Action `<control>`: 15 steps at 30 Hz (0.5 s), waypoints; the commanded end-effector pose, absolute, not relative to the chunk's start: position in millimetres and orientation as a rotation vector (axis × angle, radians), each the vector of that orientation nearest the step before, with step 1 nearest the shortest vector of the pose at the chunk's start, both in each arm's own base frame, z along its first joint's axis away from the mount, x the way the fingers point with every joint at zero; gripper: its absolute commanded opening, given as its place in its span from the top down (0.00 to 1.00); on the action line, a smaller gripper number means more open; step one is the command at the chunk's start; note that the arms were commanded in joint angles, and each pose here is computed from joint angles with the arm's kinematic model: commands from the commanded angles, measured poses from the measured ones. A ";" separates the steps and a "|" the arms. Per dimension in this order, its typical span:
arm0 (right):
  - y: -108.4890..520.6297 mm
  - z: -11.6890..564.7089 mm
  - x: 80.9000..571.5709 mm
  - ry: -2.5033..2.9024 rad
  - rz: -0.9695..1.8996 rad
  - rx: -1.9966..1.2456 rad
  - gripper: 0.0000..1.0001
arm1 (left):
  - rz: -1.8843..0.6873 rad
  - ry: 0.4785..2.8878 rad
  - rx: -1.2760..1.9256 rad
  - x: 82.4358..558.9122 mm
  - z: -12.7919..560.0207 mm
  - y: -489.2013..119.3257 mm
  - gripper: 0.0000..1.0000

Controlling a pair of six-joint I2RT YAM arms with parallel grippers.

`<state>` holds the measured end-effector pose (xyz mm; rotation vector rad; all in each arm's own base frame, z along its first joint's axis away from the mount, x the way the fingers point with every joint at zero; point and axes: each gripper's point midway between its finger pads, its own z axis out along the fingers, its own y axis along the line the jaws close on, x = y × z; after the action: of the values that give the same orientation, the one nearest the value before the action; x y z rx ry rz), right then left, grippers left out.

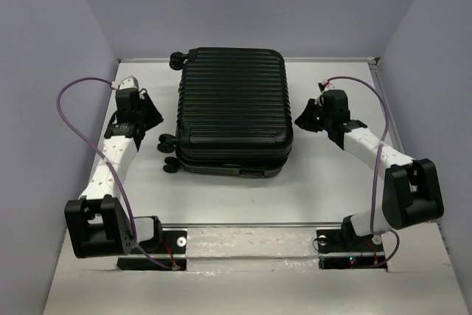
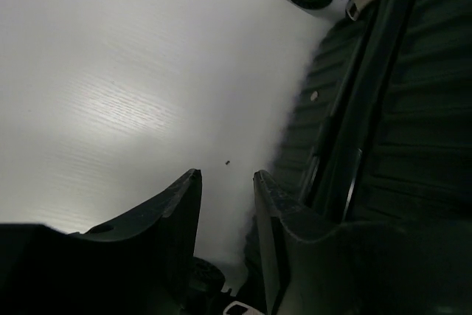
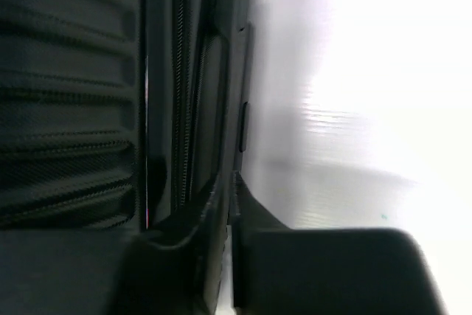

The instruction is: Pack the luggage

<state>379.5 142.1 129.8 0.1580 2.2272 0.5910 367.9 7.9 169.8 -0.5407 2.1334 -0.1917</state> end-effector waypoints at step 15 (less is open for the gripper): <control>325.0 189.7 459.0 2.201 1.031 -0.317 0.93 | -0.545 2.320 -0.095 277.2 136.6 -126.5 0.64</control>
<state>450.8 204.8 110.4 -0.0079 2.3794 0.6892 327.9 -56.7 144.1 -0.2614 2.2110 -0.2411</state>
